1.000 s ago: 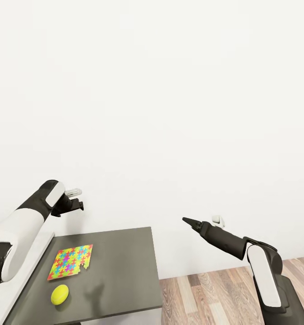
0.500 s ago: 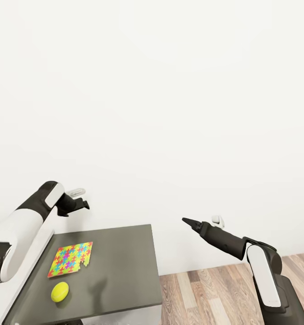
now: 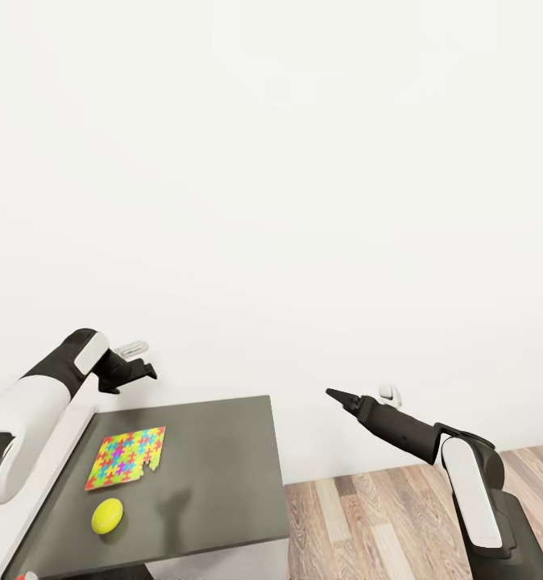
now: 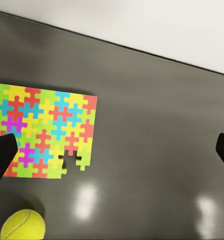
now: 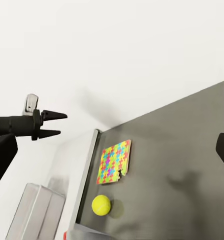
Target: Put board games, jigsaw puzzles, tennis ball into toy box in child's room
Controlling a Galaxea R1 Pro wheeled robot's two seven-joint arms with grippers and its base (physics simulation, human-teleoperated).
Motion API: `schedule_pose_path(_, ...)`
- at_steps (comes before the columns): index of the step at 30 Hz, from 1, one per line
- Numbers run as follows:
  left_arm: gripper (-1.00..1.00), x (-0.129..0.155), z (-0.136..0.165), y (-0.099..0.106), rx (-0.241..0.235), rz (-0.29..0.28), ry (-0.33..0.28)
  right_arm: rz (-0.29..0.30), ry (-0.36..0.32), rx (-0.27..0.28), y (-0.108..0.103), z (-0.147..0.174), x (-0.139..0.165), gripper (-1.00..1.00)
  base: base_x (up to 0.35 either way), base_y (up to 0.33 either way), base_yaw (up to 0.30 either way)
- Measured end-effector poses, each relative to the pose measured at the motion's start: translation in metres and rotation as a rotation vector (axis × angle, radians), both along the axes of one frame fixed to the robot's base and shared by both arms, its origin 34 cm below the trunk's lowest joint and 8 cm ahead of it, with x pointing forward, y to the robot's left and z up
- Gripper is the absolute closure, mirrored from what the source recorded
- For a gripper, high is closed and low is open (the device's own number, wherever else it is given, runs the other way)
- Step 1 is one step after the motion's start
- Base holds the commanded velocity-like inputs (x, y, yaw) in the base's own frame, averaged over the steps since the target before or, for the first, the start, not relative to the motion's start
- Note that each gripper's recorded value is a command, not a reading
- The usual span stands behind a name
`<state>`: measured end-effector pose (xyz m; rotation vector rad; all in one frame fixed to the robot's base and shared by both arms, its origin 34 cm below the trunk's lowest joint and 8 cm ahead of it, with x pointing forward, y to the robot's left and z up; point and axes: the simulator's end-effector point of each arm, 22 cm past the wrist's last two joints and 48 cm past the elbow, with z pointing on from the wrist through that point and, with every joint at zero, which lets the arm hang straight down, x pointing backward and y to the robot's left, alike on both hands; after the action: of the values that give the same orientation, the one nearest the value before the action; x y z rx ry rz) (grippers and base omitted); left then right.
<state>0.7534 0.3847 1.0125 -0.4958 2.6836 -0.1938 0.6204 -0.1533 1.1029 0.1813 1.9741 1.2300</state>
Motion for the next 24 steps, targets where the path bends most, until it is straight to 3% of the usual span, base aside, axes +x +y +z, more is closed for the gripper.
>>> schedule_pose_path(9,-1.00,-0.008,-0.010,0.028,0.005,0.041,0.024,-0.001,0.015,0.000,-0.001,-0.008,0.002,-1.00,0.000,0.000,0.000)
schedule_pose_path(19,-1.00,-0.034,-0.047,0.028,-0.070,0.061,0.111,-0.001,0.026,0.001,-0.001,-0.013,0.003,-1.00,0.000,0.000,0.000)
schedule_pose_path(24,-1.00,-0.044,-0.051,0.052,-0.053,0.092,0.127,-0.001,0.026,0.001,-0.001,-0.013,0.003,-1.00,0.000,0.000,0.000)
